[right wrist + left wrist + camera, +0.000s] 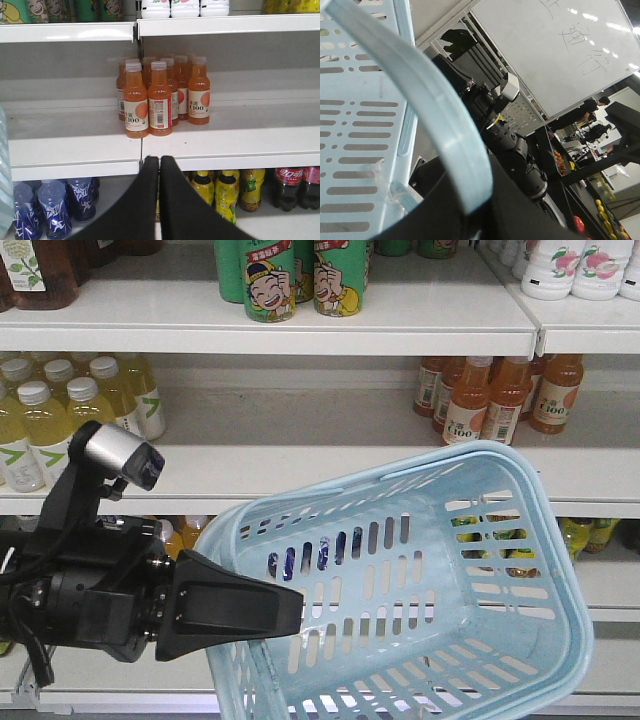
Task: Place coke in basket with both arms
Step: 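Hold the basket up with the left gripper, then drive the base away from the shelf carrying the basket in the left gripper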
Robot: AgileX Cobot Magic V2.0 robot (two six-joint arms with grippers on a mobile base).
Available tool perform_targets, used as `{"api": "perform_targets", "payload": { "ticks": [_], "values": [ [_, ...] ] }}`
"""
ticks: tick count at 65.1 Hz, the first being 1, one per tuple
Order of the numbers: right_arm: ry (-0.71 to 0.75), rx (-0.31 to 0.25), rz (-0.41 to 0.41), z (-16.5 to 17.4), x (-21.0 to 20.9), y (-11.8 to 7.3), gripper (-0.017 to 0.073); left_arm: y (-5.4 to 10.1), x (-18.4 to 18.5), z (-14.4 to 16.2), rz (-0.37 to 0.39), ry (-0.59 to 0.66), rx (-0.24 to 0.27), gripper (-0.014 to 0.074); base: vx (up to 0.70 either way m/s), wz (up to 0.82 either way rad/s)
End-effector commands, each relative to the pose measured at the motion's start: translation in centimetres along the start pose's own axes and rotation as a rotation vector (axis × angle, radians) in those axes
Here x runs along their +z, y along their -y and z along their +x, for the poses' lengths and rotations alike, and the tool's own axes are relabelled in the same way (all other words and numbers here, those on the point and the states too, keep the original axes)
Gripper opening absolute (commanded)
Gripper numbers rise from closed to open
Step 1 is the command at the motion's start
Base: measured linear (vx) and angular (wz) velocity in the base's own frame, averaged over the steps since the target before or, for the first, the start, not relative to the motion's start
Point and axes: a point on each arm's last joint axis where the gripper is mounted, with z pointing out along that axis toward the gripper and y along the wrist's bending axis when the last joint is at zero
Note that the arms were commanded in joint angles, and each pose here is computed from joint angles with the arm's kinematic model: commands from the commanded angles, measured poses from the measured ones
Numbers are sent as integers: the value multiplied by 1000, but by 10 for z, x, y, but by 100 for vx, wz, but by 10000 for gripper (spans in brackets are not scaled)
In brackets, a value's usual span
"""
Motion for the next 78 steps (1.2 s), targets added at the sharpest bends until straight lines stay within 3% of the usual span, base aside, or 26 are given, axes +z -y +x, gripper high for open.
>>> {"api": "perform_targets", "payload": {
  "ticks": [1, 78],
  "values": [
    [79, -18, -8, -5, -1, -1, -5, 32, -4, -2, 228, -20, 30, -6, 0, 0],
    [79, -18, -8, -5, -1, -1, -5, 32, -4, -2, 228, -20, 30, -6, 0, 0]
  ]
}}
